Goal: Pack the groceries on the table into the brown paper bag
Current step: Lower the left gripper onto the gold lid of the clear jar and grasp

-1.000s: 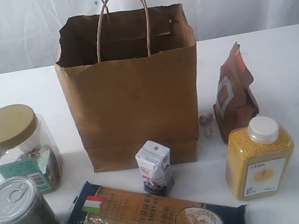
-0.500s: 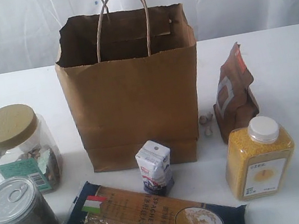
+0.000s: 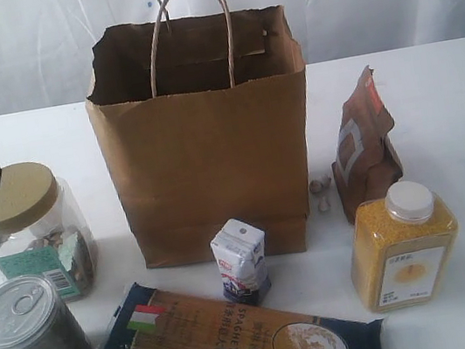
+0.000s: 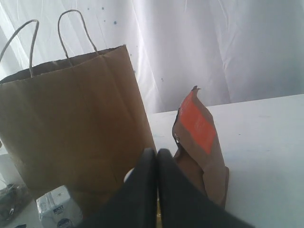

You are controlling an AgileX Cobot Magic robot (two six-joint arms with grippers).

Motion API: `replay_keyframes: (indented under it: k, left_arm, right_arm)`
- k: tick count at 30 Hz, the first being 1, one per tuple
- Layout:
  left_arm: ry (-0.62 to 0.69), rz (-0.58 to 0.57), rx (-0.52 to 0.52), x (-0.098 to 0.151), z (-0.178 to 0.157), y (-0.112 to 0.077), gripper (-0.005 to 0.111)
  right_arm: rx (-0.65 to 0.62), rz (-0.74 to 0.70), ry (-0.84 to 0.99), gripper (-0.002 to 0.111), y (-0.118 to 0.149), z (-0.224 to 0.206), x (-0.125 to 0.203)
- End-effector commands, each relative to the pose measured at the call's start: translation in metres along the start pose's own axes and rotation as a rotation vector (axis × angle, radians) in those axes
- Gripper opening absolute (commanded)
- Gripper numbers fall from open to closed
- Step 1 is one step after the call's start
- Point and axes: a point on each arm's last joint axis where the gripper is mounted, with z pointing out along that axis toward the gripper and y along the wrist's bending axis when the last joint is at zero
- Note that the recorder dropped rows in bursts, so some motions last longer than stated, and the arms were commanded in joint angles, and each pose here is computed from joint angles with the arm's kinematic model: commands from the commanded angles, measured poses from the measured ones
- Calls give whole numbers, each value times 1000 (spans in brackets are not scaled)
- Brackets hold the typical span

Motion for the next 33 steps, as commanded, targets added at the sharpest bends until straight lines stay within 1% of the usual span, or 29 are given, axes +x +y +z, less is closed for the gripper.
replay_keyframes:
  k: [1,4,7,10,15,24,33]
  left_arm:
    - [29,33,2,-17,7,1,105]
    - [42,43,-14,-27,13,3,105]
    - [108,61,-33,-33,23,7,105]
    - [183,75,-28,-37,36,9,105]
    - [238,63,-19,-46,58,13,105]
    - [290,50,-14,-57,88,17,105]
    - [330,54,-20,-57,106,21,105]
  right_arm:
    - [3,-13,-5,0,0,0,1]
    - [3,-13,-5,0,0,0,1]
    - [3,-13,-5,0,0,0,1]
    - [3,-13,-5,0,0,0,1]
    - [3,-13,-5,0,0,0,1]
    - [3,-13,-5,0,0,0,1]
    - [3,-13,-5,0,0,0,1]
